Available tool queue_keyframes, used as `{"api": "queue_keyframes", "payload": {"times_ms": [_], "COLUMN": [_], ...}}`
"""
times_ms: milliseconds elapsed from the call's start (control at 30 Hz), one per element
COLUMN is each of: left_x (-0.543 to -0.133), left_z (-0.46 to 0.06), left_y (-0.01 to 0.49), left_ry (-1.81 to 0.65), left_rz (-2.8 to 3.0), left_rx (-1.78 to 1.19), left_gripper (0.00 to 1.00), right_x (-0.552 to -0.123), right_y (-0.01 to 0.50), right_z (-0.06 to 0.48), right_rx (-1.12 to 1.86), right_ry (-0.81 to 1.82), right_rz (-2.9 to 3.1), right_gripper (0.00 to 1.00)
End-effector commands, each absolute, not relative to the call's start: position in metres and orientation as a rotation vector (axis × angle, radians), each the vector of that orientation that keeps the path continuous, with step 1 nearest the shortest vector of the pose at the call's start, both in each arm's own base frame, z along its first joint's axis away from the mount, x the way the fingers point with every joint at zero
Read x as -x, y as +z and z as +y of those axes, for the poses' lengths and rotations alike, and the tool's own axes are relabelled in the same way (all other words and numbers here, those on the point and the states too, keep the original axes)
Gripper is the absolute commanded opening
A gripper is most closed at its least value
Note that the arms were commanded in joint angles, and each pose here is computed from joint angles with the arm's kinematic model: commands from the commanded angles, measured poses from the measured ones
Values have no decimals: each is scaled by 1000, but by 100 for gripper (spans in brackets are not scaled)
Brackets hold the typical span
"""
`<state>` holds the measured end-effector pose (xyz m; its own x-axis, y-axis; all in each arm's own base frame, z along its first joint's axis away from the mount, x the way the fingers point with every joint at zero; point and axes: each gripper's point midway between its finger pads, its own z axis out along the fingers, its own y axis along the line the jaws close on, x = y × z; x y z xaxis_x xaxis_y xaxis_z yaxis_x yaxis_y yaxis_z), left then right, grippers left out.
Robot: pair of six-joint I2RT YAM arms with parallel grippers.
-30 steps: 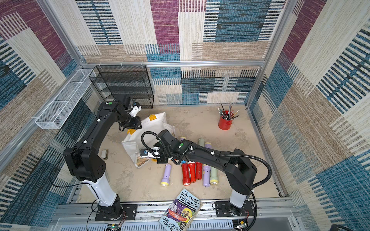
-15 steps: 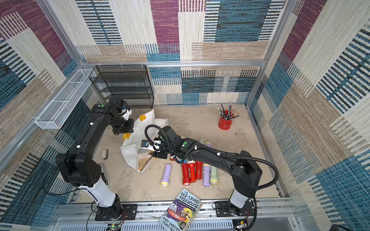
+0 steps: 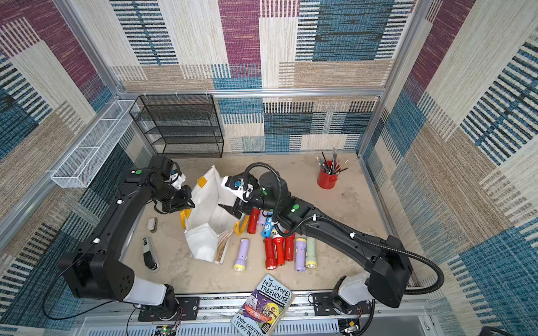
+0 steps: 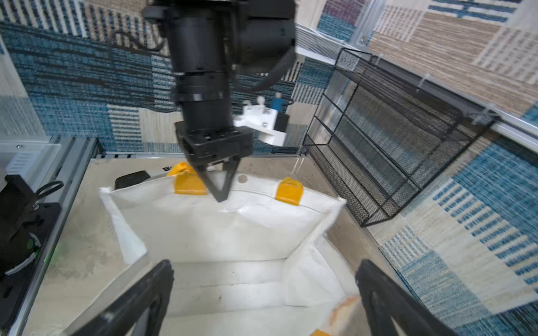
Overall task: Put the flashlights into the tote bags
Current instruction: Move the canvas bag to the center of the board, then pick up the flashlight from the center of the board.
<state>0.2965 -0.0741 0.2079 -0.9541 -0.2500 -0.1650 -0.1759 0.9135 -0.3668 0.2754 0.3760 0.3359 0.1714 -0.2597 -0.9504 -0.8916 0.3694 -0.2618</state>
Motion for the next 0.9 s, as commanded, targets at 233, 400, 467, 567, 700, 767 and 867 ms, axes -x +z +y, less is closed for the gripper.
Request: {"api": "queue_keyframes", "payload": {"times_ms": [233,400,467,567,700,767,867], "left_x": [-279,-279,-280,-281,-278,-275,-273], "left_z": [-81,-77,-75,-73,-69,-65,-63], "left_y": [186,187,190,197,197,193,186], "left_ry": [-609,-574,-565,-552,-503,-468,-451], "left_rz": [2872,2860,2847,2821,2836,2862,2887], "left_rx": [416,415,421,422,376,358,343], "left_gripper": [0,0,8,19,29,30,32], "right_x": [-318,-337,-344,-342,-325,-311,-286], "right_y": [342,303,285,261,239,224,196], "right_z": [306,266,242,205,181,170,165], "right_rx": [591,427,295,88,-5,-82,-156], "right_ry": [654,601,575,503,417,396,429], "right_rz": [1600,1860,1977,2120,2256,2337,2479], "right_gripper": [99,99,99,100,95,93,89]}}
